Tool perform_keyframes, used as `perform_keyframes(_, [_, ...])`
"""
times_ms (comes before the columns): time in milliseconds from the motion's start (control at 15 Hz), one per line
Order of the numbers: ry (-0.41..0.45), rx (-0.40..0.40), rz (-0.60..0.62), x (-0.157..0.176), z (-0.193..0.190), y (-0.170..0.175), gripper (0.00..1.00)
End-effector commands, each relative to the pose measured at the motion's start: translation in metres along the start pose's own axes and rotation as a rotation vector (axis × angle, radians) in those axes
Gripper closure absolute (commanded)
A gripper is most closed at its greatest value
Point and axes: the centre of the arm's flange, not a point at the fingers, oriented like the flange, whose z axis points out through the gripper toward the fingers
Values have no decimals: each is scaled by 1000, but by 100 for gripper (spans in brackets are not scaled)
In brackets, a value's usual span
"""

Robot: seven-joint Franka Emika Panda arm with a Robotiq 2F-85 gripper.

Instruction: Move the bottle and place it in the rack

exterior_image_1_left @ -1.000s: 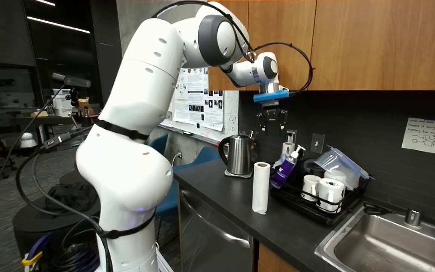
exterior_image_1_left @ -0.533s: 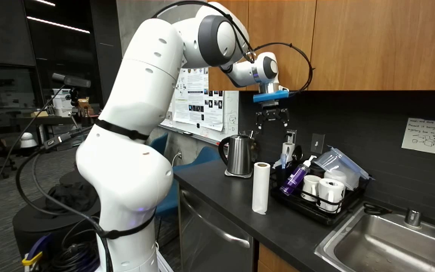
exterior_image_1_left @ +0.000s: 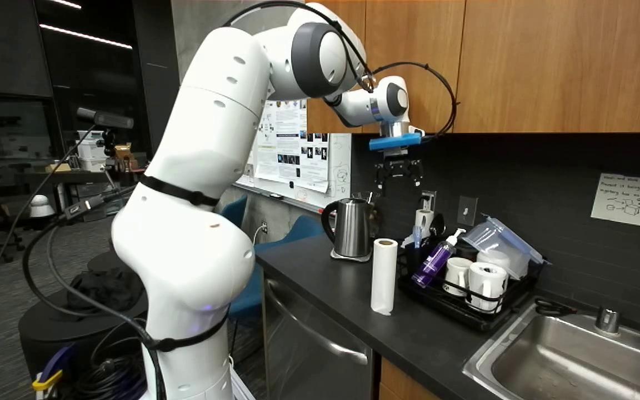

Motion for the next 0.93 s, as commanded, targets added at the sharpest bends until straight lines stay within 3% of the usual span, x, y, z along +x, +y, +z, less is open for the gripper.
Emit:
perform_keyframes(0, [12,44,60,-42,-23,-19,0])
perform_keyframes(867, [-50,60,175,-118,-17,-79,0])
